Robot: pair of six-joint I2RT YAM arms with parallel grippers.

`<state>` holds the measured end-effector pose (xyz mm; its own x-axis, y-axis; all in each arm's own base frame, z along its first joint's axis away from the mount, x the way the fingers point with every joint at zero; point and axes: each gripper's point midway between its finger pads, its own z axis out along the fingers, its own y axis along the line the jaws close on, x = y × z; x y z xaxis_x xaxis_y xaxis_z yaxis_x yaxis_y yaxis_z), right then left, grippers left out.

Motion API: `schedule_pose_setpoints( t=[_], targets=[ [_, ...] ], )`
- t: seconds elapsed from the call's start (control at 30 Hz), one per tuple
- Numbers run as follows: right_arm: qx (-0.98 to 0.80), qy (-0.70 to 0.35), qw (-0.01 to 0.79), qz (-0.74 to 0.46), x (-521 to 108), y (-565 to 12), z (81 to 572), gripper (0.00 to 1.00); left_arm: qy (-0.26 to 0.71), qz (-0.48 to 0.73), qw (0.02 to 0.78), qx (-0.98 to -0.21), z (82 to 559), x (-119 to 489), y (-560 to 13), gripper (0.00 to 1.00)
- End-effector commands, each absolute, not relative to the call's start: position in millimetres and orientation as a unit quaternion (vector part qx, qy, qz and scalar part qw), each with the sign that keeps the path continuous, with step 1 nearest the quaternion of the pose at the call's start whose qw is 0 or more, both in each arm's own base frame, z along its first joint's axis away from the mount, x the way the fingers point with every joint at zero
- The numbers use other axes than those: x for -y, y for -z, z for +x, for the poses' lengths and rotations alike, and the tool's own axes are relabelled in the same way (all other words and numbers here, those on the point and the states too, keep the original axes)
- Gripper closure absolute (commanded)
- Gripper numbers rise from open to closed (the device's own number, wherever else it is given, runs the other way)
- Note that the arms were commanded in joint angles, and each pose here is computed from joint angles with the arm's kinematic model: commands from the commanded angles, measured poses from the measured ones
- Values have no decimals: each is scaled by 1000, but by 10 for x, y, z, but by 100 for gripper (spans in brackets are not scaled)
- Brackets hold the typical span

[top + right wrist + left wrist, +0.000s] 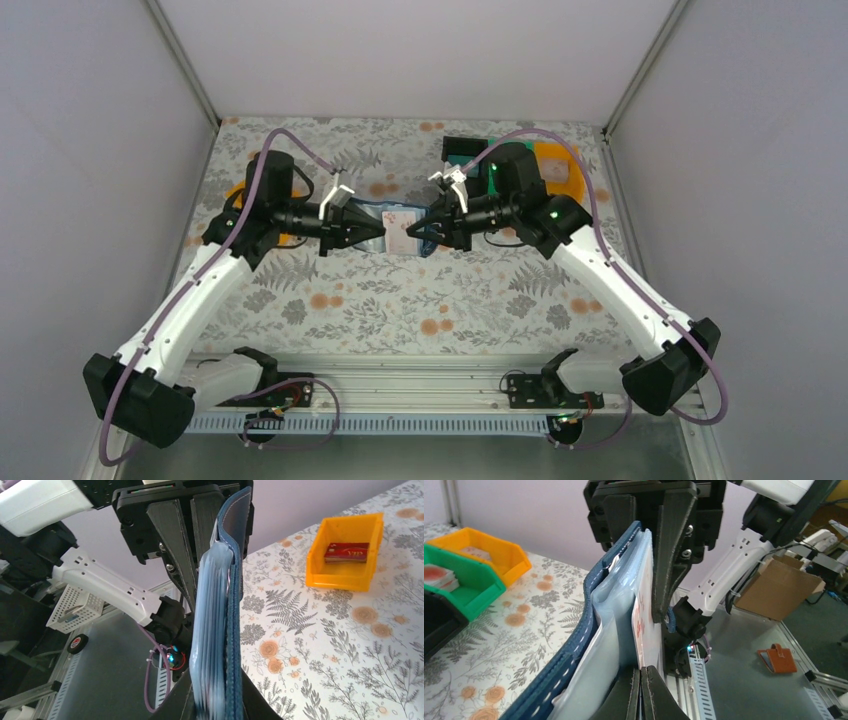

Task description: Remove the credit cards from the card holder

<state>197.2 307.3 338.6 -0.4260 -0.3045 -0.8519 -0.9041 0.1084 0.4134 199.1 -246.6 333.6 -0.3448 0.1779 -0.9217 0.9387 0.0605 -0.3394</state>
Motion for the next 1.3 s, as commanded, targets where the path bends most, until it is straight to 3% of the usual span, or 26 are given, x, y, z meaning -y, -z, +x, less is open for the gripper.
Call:
schedule_pose_setpoints(
  t=[0.0, 0.2, 0.23, 0.27, 0.37, 0.87, 1.1, 1.27],
  targets=[
    [-639, -519, 314, -473, -3035, -3621, 1861, 95, 534, 479, 369, -591, 1869, 2443, -3467, 98],
    [-623, -549, 298, -471, -3108, -3667, 1854, 96, 532, 479, 379, -586, 1921, 2488, -3491, 97],
    [-621, -551, 299, -470, -3119, -3684, 1866, 96, 530, 474, 380, -591, 1945, 2505, -3494, 88],
    [-618, -554, 299, -472, -3135, -3702, 1869, 96, 531, 468, 381, -595, 1974, 2513, -3502, 67],
    [-611, -557, 297, -477, -3176, -3738, 1871, 96, 532, 448, 386, -606, 2053, 2530, -3546, 50],
    [-572, -569, 281, -519, -3320, -3705, 1677, 96, 557, 397, 412, -602, 2281, 2478, -3928, 53],
    [-547, -579, 295, -528, -3299, -3956, 1636, 96, 581, 497, 392, -513, 1774, 2535, -4083, 50],
    [-544, -577, 309, -525, -3327, -4117, 1690, 96, 557, 491, 391, -544, 1880, 2614, -4002, 48]
  ],
)
